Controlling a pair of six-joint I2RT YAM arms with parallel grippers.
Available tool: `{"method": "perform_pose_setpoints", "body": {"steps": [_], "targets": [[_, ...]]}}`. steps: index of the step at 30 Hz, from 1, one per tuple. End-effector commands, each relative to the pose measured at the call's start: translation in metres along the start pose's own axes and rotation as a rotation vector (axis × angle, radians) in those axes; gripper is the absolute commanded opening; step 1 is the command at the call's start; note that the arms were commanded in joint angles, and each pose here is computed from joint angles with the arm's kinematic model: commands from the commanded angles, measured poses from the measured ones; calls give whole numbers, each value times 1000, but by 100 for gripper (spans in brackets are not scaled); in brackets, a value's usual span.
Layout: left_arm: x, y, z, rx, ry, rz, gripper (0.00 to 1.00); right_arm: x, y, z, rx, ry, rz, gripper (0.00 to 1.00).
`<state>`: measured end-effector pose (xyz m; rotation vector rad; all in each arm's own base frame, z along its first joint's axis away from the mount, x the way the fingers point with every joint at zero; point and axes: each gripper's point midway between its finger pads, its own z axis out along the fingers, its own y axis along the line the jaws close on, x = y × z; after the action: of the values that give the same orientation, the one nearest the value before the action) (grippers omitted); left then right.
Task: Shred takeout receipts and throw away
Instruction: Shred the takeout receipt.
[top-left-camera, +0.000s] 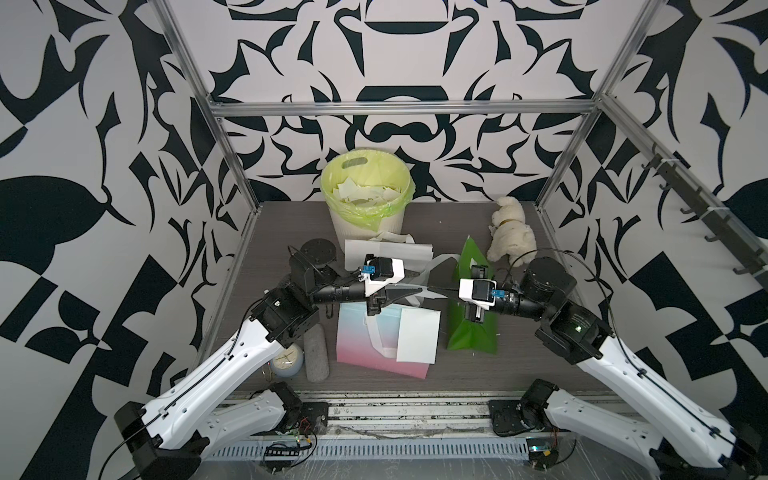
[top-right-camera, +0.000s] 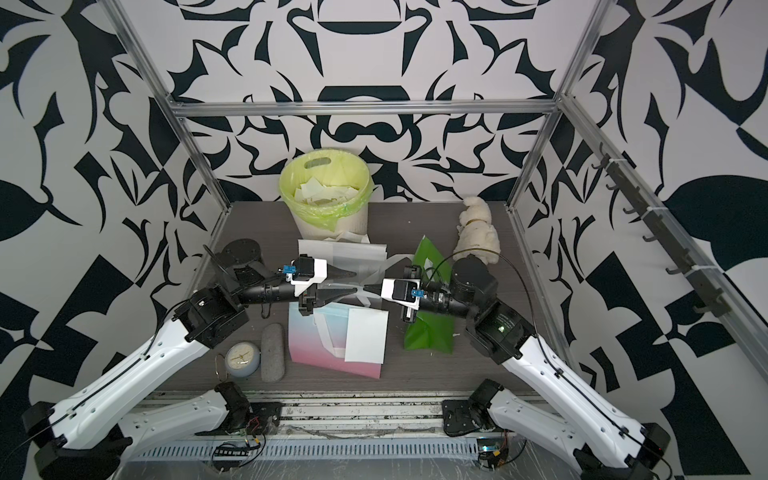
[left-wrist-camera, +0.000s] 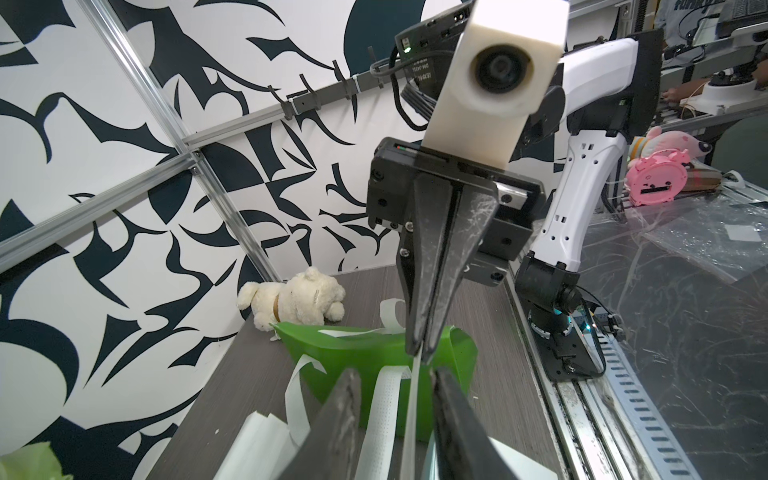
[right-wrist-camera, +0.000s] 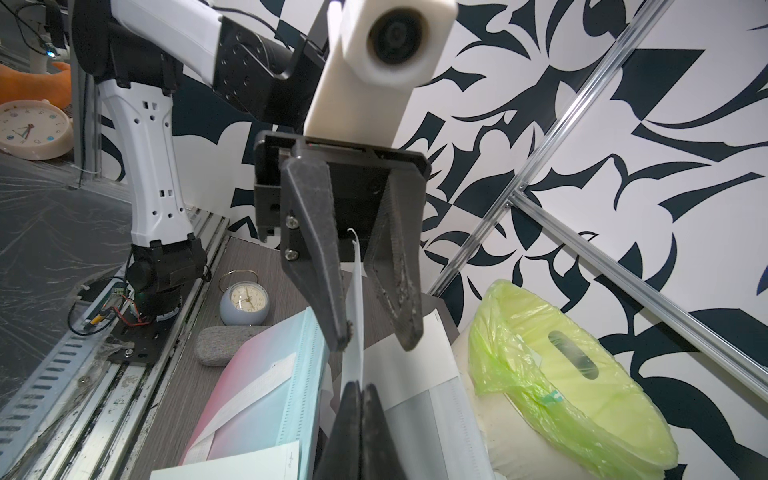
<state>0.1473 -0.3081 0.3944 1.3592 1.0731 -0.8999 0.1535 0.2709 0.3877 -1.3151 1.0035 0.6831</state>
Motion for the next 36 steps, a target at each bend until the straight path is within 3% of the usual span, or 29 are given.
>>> {"method": "perform_pose_setpoints", "body": {"steps": [1,11,14,16,18,25,32,36], "targets": [[2,-1,1,7,12,-3,28,-17,-4,-4,29,-52,-54,0],[-3,0,1,8,-1,-24,0,-11,-6,-1,39,-36,-56,0],[-7,1,1,9,-11,-40,0,-7,-9,-1,53,-21,-58,0],[-9,-1,1,20,-18,-42,6,-7,-10,-1,59,-18,-58,0],[-9,-3,1,31,-22,-46,3,-7,-10,0,62,-16,-58,0],[-6,-4,4,49,-18,-65,17,-7,-11,0,68,-16,-56,0],[-10,-1,4,37,-35,-74,11,-6,-11,0,69,-16,-55,0],[-14,-2,6,52,-66,-97,17,-7,-11,0,69,-16,-56,0]]}}
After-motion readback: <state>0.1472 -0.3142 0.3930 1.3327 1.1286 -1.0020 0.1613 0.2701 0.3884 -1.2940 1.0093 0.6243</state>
